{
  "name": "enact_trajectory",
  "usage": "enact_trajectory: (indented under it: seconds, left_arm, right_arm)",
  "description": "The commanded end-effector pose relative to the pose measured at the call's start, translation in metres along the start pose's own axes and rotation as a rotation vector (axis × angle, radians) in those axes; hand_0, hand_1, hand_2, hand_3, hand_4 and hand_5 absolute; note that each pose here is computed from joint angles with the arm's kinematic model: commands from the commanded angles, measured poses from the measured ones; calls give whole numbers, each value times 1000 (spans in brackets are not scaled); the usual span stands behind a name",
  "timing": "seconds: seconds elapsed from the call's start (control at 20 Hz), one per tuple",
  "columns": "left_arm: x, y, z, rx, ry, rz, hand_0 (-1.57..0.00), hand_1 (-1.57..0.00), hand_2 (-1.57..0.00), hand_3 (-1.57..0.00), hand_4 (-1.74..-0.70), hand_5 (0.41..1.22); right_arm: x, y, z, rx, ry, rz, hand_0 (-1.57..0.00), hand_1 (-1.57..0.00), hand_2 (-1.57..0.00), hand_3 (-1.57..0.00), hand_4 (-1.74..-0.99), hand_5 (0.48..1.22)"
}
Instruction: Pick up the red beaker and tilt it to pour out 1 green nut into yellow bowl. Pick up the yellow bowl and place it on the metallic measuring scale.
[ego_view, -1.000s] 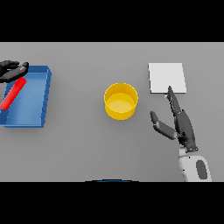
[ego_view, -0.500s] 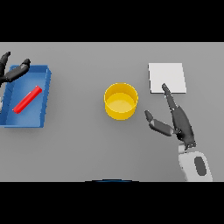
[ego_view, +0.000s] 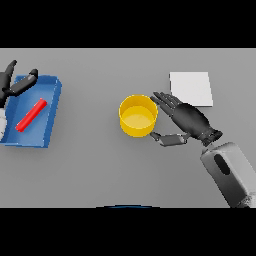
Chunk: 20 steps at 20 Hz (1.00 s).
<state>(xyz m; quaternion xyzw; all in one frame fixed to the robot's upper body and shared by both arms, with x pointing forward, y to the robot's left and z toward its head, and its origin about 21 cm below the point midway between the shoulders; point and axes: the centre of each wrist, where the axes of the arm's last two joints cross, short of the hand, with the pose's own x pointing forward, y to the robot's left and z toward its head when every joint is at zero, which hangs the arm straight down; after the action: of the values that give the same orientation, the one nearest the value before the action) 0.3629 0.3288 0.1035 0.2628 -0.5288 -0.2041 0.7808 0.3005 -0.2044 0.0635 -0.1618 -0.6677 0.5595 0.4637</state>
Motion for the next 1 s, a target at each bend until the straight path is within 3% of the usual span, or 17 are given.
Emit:
enact_trajectory:
  seconds: [0.0,0.25,0.6,0.95]
  left_arm:
    - [-2,-4,-1,-2,2,1,-3,-2,-2,-2,-812,688]
    - [-2,3,0,-11,5,-4,0,0,0,0,-805,692]
    - [-3,6,0,0,3,-1,1,1,1,1,-808,696]
    - [-8,7,-1,-9,-1,-13,1,1,1,1,-800,703]
  right_arm:
    - [2,0,-5,39,-23,42,1,1,1,1,-1157,635]
    - [8,-1,-34,213,-120,229,1,1,1,1,-1156,642]
    - [15,7,-65,398,-176,317,1,1,1,1,-1161,658]
    - [12,18,-87,534,-130,400,1,1,1,0,-1181,674]
